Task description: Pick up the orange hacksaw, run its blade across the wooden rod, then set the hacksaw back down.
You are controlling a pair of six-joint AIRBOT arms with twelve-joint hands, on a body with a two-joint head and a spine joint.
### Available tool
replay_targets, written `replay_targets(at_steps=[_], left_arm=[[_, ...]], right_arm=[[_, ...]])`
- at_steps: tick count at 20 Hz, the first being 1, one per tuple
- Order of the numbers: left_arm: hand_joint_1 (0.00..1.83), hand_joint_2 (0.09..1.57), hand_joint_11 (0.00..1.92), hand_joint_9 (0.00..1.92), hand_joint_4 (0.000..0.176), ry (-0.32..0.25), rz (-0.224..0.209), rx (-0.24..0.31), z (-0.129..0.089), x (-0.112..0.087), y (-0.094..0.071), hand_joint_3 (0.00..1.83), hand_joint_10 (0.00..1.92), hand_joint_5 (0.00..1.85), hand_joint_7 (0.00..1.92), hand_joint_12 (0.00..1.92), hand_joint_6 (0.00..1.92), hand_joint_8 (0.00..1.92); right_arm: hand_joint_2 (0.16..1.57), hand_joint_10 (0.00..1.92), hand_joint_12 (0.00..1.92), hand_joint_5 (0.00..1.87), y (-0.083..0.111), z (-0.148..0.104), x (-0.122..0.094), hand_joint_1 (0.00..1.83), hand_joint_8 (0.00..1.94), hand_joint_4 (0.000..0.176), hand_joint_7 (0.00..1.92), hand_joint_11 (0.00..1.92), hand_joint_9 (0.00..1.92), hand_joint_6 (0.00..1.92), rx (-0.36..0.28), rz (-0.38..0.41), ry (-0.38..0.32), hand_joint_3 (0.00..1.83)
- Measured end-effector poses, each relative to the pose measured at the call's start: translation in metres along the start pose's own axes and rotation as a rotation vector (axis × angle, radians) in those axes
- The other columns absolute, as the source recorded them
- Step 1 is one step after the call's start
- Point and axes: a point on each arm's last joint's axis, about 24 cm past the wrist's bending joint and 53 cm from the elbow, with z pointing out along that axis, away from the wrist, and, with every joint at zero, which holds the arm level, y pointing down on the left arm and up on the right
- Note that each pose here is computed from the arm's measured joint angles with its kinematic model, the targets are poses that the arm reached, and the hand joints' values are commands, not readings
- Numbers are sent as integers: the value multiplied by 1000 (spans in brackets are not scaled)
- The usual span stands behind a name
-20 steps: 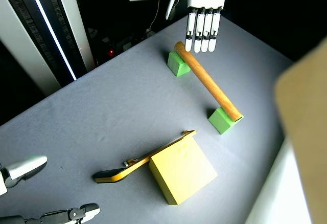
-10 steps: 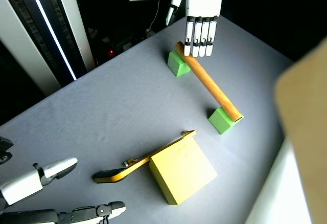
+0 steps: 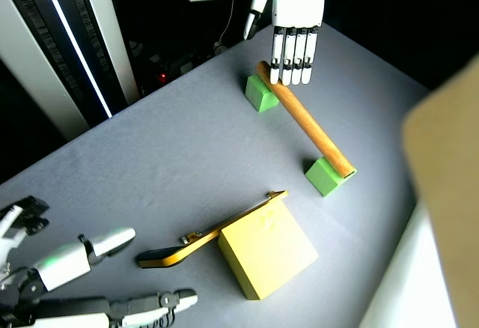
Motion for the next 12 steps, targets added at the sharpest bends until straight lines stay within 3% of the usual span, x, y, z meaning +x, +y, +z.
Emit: replay_targets(at_steps=[6, 12], left_arm=[[0, 1273, 0, 0, 0, 0, 0, -4, 0, 0, 1, 2, 0, 53, 30, 0, 2, 4], [0, 1272, 23, 15, 0, 1, 0, -8, 0, 0, 2, 0, 5, 65, 49, 11, 5, 8]], right_arm=[[1080, 0, 459, 117, -4, 20, 14, 982, 0, 0, 67, 0, 81, 0, -11, 19, 16, 0], [1099, 5, 393, 90, -7, 42, 31, 1002, 3, 0, 57, 0, 87, 3, -20, 33, 38, 1]])
